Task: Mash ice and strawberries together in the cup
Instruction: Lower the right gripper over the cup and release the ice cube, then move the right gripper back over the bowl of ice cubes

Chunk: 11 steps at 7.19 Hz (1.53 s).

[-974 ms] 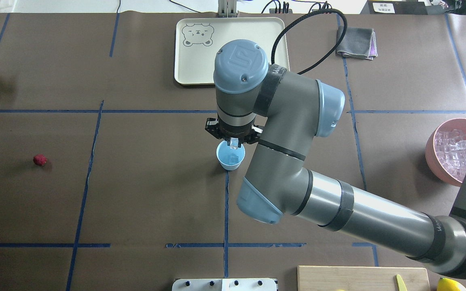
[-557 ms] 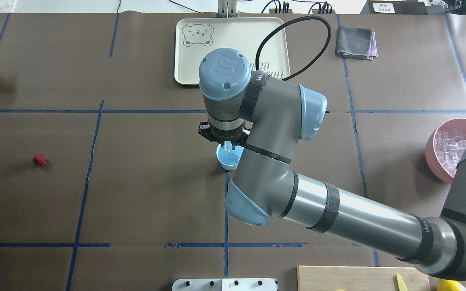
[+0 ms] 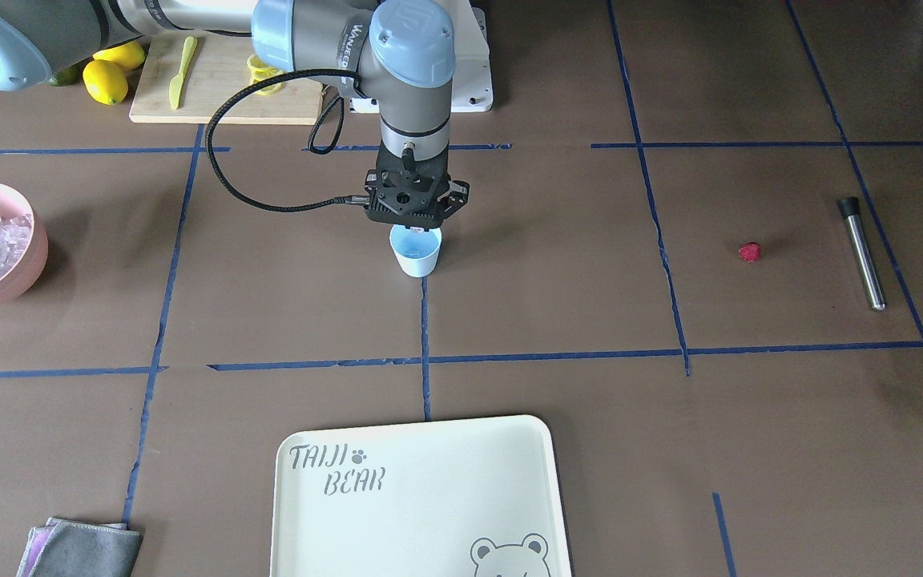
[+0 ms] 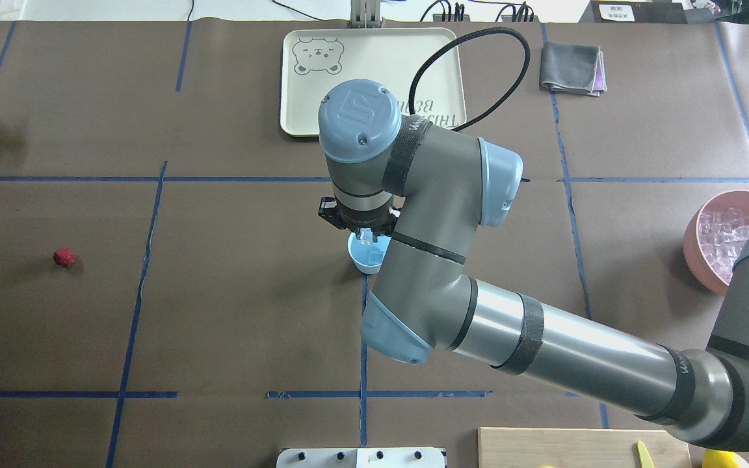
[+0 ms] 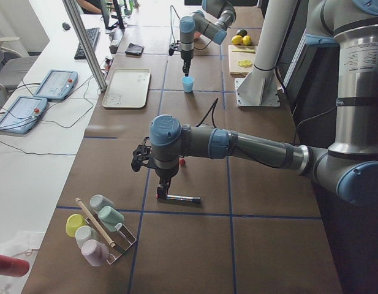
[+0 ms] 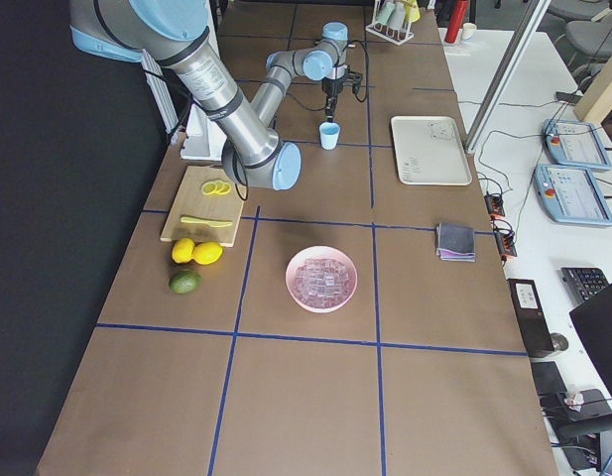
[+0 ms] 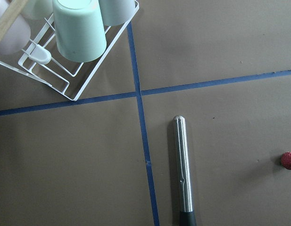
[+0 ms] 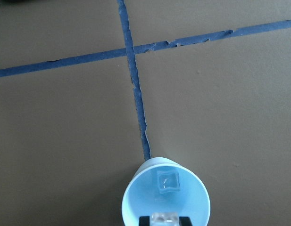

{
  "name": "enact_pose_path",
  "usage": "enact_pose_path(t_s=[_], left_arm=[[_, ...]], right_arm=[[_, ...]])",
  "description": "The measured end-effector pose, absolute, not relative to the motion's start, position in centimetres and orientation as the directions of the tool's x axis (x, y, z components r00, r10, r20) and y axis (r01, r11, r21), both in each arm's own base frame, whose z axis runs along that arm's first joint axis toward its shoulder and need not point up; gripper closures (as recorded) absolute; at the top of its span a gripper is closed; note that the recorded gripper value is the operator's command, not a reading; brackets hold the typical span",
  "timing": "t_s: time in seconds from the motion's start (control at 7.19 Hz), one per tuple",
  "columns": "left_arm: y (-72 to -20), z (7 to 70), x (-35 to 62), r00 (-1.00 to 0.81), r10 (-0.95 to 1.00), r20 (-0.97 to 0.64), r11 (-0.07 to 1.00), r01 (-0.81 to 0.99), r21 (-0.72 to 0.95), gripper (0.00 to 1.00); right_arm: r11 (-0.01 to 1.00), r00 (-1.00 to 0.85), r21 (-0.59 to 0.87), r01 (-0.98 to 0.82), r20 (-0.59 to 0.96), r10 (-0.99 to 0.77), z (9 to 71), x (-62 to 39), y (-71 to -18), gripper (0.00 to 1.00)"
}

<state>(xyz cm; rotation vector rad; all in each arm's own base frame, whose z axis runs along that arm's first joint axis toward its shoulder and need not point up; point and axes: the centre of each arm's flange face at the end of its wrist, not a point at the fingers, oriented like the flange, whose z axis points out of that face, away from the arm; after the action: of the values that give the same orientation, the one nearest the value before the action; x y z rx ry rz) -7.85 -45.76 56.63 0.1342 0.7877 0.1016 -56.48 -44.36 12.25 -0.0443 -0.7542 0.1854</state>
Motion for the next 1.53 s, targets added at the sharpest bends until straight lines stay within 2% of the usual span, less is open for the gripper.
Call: enact_pose_path(t_s=[0.28, 0.42, 0.56, 1.11, 1.53], left_arm=[[-45.8, 56.6, -7.9, 0.701, 0.142, -0.699, 0.986, -0.041, 0.159, 0.00], [-45.8, 56.6, -7.9, 0.701, 0.142, -0.699, 0.986, -0.041, 0.159, 0.00], [-45.8, 56.6, -7.9, 0.701, 0.142, -0.699, 0.986, -0.041, 0.159, 0.00], [-45.8, 56.5, -7.9, 0.701, 0.142, -0.698, 0.986, -0.041, 0.160, 0.00], [-45.8, 56.6, -7.8, 0.701, 0.142, -0.699, 0.986, -0.041, 0.159, 0.00]], right_arm=[[0.983, 0.715, -0.107, -0.151, 0.675, 0.184, 12.4, -56.5, -44.4, 0.27], [0.983, 0.715, -0.108, -0.152, 0.674, 0.184, 12.5, -56.5, -44.4, 0.07], [0.982, 0.716, -0.108, -0.153, 0.673, 0.185, 12.5, -56.5, -44.4, 0.02], [0.982, 0.709, -0.101, -0.159, 0.681, 0.185, 12.3, -55.6, -44.7, 0.01], [0.987, 0.689, -0.022, -0.162, 0.713, 0.129, 16.3, -44.2, -43.7, 0.01]])
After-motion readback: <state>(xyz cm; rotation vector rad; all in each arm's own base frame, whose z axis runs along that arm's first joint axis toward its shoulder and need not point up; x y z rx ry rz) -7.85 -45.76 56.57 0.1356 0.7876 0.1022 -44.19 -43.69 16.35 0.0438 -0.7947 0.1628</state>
